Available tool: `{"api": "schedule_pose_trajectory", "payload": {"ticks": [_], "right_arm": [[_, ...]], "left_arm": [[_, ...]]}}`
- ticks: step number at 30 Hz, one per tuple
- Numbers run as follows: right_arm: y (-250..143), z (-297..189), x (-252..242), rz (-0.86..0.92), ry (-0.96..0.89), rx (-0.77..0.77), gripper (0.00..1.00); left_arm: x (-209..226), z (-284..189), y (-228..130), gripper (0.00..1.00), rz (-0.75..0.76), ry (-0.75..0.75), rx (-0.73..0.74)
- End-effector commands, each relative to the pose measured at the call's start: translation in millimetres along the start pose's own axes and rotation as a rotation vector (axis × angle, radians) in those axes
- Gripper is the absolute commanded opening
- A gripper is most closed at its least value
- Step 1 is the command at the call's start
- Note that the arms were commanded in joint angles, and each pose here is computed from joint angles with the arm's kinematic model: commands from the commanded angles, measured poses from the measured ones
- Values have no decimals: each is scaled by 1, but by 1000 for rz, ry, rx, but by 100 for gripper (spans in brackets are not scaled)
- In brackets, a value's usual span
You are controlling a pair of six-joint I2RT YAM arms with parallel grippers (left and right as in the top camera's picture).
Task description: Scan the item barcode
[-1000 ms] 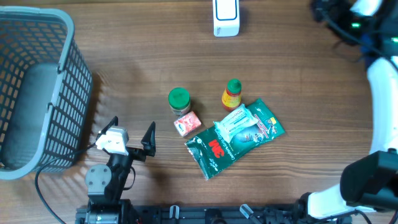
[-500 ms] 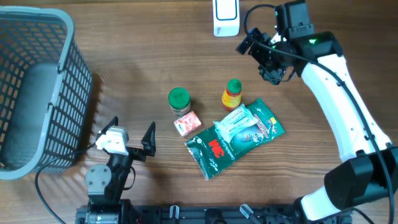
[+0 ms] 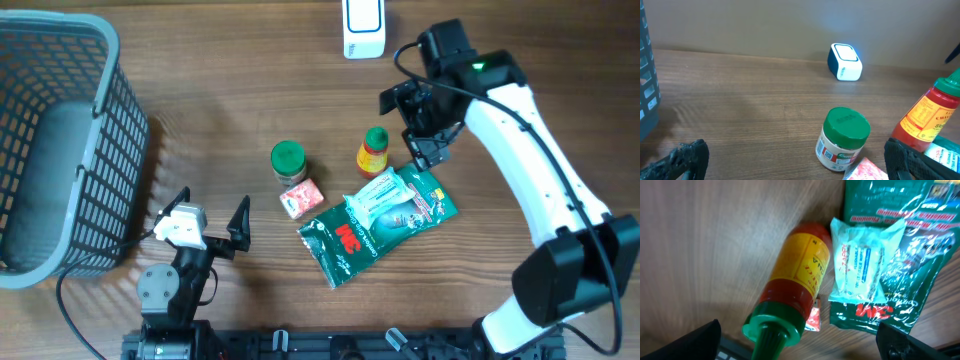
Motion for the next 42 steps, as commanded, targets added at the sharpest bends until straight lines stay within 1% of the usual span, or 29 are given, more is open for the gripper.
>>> {"api": "schedule_pose_trajectory", "payload": {"ticks": [1,7,8,10,11,12,14,17,18,19,21,22,23,25,27,29,30,31,34,36,37,42], "right_arm": [[-3,19,6,35,-27,-3,100],[-9,49,10,10,-94,8,100],[-10,55,10,6,-105,5,98],[-9,66,11,0,-123,0,88],[-9,71,12,-9,-130,3,81],[-8,75,13,-30,-134,6,78],[-8,79,13,-90,-140,10,74],[-5,79,13,-233,-142,-3,68],[-4,78,13,-291,-142,-8,64],[-3,78,14,-353,-141,-11,57],[-3,77,14,-451,-143,-13,50],[-2,77,14,-502,-145,-16,47],[-2,76,14,-548,-146,-18,43],[-1,73,15,-626,-148,-29,41],[0,69,16,-668,-151,-51,41],[1,63,17,-687,-149,-82,55],[1,61,17,-691,-148,-99,60],[2,57,17,-693,-150,-121,62],[1,45,21,-731,-127,-149,80],[-2,34,22,-736,-107,-159,87],[-3,29,22,-743,-96,-164,89],[-10,5,20,-770,-39,-194,91]], "left_arm": [[0,0,-2,100,19,7,6],[0,0,-2,100,19,7,6],[0,0,-2,100,19,7,6],[0,0,-2,100,19,7,6],[0,0,-2,100,19,7,6],[0,0,-2,100,19,7,6],[0,0,-2,100,19,7,6],[0,0,-2,100,19,7,6],[0,0,-2,100,19,7,6],[0,0,-2,100,19,7,6],[0,0,-2,100,19,7,6],[0,0,-2,100,19,7,6],[0,0,-2,100,19,7,6],[0,0,-2,100,19,7,6],[0,0,-2,100,19,7,6],[0,0,-2,100,19,7,6],[0,0,-2,100,19,7,6],[0,0,-2,100,19,7,6],[0,0,-2,100,19,7,6],[0,0,-2,100,19,7,6],[0,0,-2,100,19,7,6],[0,0,-2,100,19,7,6]]}}
Point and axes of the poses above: each gripper's point midway between its finger pads, its own z axis out along the fingers, its own x axis along the line the jaws close on, y = z × x, the point moved 9 cm from there along -z, back along the fingers
